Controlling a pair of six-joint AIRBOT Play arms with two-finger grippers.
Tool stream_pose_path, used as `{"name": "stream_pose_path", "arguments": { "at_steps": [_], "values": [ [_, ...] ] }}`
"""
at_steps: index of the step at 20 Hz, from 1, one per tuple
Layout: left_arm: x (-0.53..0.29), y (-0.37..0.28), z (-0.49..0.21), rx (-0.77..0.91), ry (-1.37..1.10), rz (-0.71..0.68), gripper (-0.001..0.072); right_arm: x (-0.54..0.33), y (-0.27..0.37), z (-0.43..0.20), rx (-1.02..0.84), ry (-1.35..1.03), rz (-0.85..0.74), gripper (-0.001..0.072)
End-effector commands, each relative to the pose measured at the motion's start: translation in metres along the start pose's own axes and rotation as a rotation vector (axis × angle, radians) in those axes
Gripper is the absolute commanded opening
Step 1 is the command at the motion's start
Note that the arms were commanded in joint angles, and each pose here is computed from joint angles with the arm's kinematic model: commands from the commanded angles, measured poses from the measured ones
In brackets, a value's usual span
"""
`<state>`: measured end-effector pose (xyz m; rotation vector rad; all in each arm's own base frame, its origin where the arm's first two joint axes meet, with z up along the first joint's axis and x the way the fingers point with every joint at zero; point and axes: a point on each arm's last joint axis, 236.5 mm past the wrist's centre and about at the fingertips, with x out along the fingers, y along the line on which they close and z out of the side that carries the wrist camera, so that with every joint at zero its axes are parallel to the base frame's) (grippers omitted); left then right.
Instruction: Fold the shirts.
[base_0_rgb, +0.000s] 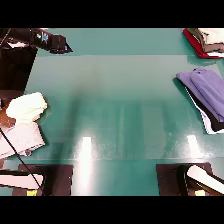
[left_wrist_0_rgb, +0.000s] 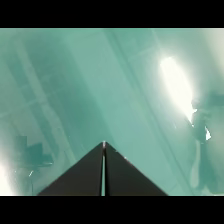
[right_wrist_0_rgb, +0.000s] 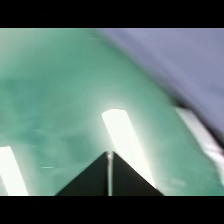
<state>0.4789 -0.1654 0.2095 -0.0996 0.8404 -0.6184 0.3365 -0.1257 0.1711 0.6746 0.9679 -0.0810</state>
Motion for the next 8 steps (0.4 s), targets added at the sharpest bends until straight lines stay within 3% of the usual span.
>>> {"name": "stream_pose_path", "arguments": {
  "at_steps": [1, 8],
  "values": [
    [0.000, 0.000, 0.001, 0.000, -0.004, 0.001, 0.0024, -0.007, 0.057, 0.001, 0.001, -0.006, 0.241, 0.0014],
    [0.000, 0.000, 0.001, 0.000, -0.004, 0.001, 0.0024, 0.005, 0.087, -0.011, -0.066, 0.039, 0.281, 0.0014]
  ]
}}
